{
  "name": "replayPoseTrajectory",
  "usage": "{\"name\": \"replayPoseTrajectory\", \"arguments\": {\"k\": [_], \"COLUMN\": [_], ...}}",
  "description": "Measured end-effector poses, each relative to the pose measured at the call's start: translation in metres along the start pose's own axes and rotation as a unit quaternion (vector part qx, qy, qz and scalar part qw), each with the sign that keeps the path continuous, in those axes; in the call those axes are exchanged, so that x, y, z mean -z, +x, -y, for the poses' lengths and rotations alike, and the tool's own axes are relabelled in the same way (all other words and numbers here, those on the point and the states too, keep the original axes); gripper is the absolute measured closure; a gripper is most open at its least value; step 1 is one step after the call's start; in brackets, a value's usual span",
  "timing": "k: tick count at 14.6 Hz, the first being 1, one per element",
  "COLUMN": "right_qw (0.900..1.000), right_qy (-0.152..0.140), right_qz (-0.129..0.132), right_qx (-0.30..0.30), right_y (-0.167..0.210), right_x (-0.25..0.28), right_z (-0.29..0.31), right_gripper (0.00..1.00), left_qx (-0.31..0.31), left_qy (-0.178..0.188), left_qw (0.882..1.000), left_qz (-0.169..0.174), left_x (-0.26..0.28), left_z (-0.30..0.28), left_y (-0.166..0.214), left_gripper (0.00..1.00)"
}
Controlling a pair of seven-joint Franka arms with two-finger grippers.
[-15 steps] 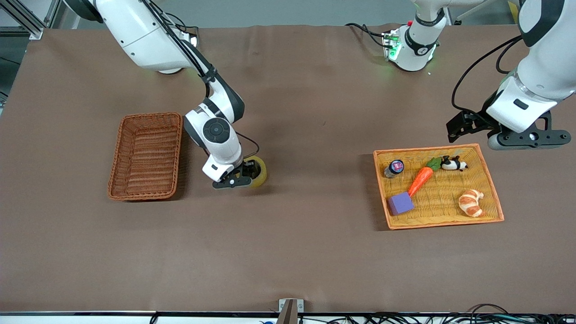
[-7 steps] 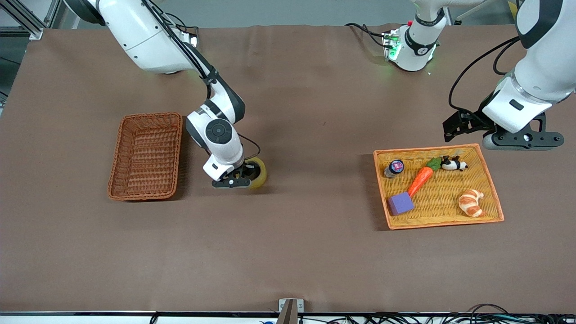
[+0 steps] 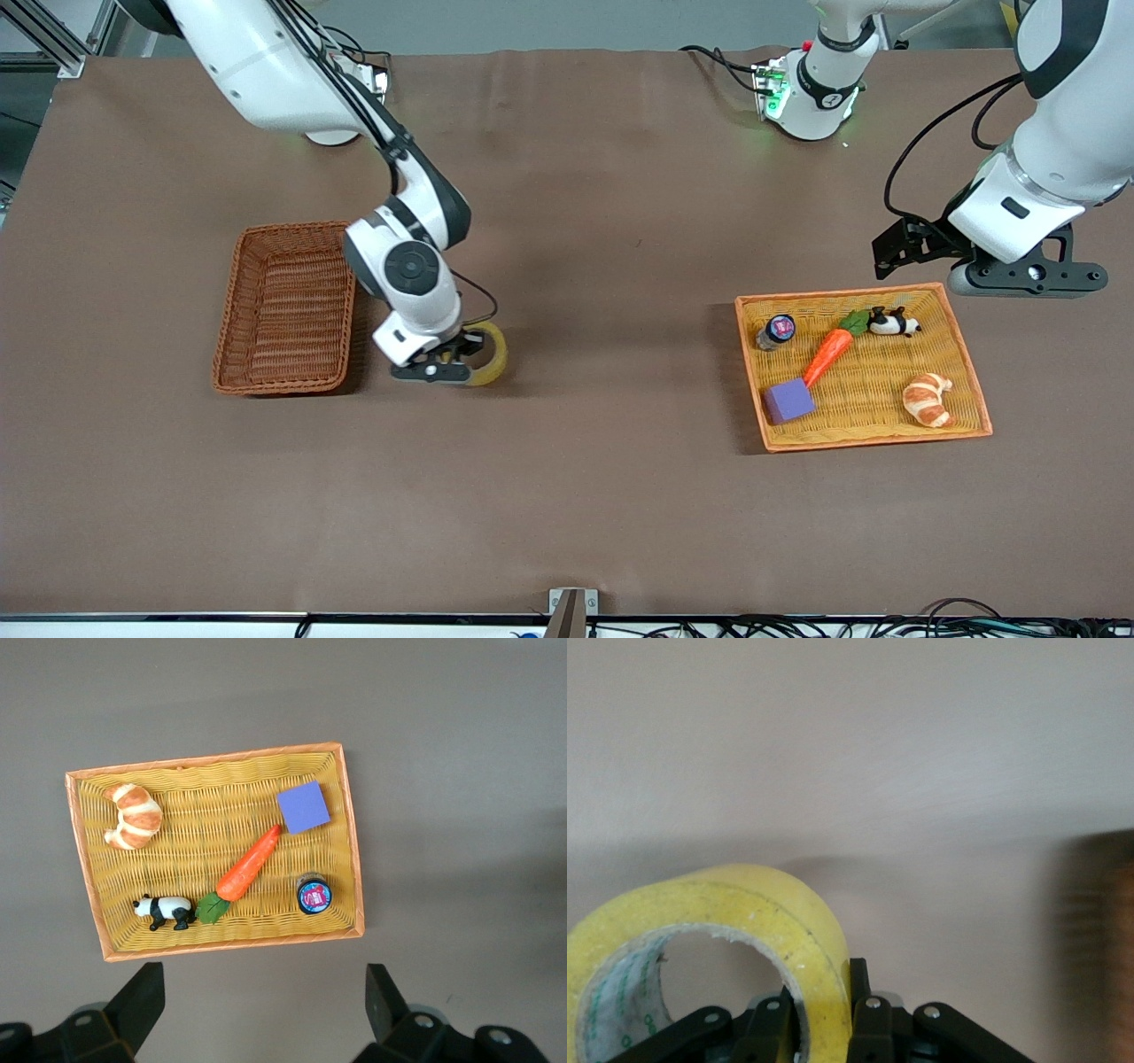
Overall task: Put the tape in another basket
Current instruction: 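Carry the tape roll with the right gripper into the wicker basket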
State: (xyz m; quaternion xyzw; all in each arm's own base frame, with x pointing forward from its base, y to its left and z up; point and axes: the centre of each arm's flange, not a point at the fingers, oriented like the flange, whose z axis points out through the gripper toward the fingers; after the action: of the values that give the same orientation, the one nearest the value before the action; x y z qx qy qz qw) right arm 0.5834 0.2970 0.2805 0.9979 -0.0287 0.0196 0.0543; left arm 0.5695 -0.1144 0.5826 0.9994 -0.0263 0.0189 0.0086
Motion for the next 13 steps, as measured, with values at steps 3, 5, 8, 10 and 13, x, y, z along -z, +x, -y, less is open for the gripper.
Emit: {"name": "replayPoseTrajectory", "arguments": {"k": [3, 5, 8, 10, 13], "right_qw": [0.999, 0.998, 0.995, 0.993, 0.991], "right_qy": [-0.026, -0.042, -0.045, -0.038, -0.025], "right_qz": [-0.006, -0.003, 0.02, 0.024, 0.005], "right_qx": [0.03, 0.052, 0.086, 0.108, 0.132], "right_y": [0.023, 0.031, 0.026, 0.013, -0.021], "right_x": [0.081, 0.104, 0.089, 0.069, 0.016], "right_z": [-0.083, -0.145, -0.225, -0.259, -0.296], "right_gripper": [0.78, 0.78, 0.78, 0.78, 0.78], "left_qx": [0.0, 0.0, 0.0, 0.0, 0.0], "left_qy": [0.001, 0.003, 0.003, 0.003, 0.003], "left_qw": [1.0, 1.0, 1.0, 1.0, 1.0], "left_qz": [0.001, 0.001, 0.001, 0.001, -0.001], "left_x": [-0.001, -0.002, -0.002, -0.002, -0.003], "left_z": [0.0, 0.001, 0.001, 0.001, 0.001], "left_y": [0.0, 0.001, 0.001, 0.001, 0.001], "left_gripper": [0.0, 0.0, 0.0, 0.0, 0.0]}}
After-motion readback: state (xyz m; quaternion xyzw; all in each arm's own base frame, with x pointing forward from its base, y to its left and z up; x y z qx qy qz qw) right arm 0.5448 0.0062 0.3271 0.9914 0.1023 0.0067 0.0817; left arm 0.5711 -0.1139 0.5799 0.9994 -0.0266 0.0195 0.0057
